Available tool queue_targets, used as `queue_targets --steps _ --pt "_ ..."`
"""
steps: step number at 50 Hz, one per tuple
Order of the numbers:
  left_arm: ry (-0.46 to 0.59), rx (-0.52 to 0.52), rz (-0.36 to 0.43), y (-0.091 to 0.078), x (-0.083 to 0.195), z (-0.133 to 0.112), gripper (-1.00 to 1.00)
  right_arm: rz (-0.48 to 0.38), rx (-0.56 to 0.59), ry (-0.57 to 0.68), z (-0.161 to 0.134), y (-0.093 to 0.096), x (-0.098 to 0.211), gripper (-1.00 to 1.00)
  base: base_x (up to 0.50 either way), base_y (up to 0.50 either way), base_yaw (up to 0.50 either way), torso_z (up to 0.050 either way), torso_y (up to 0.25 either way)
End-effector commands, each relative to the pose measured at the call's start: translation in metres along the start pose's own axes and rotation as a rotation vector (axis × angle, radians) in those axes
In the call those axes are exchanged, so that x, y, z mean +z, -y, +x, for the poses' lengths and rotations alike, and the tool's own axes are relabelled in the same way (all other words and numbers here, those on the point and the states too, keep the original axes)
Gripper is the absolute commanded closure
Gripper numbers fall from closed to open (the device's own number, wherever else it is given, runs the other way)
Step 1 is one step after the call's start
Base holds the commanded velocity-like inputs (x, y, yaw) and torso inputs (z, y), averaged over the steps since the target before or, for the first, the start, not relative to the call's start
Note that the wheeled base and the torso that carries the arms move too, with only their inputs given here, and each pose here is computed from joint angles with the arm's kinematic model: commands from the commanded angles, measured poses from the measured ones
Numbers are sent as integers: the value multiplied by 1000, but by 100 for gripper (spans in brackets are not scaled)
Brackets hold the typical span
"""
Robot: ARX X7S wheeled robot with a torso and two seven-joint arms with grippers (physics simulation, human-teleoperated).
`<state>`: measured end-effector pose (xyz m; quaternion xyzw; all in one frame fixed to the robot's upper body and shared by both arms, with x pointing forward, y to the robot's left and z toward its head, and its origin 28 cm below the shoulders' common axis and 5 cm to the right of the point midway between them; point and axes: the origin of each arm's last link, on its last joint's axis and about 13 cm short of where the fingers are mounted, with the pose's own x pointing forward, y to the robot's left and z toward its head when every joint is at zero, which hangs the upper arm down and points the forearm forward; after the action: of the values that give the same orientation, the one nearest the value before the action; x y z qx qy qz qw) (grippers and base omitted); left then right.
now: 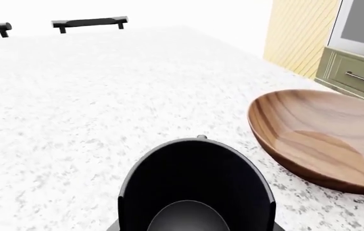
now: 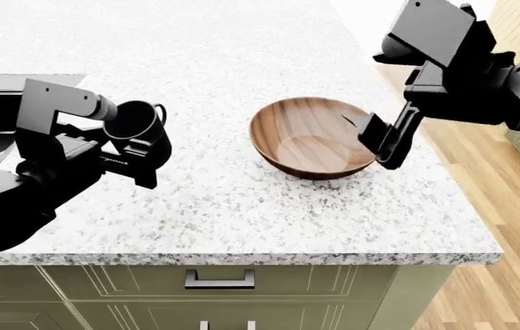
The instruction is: Pick the cup and bowl and place them in the sink. Then turn on the water.
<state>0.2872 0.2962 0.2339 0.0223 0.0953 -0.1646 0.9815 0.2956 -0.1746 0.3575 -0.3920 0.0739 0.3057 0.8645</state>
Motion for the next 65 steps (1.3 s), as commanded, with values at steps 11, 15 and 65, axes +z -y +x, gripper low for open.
queue_targets --steps 11,15,65 --pt "31 3 -14 0 8 -3 100 -161 300 -239 -23 -5 8 -100 0 0 0 0 1" --pt "31 3 -14 0 8 -4 100 -173 307 -251 -11 -10 4 -100 0 0 0 0 0" --pt "35 21 -25 -4 4 -11 100 -184 319 -327 87 -30 -24 -100 0 0 0 0 0"
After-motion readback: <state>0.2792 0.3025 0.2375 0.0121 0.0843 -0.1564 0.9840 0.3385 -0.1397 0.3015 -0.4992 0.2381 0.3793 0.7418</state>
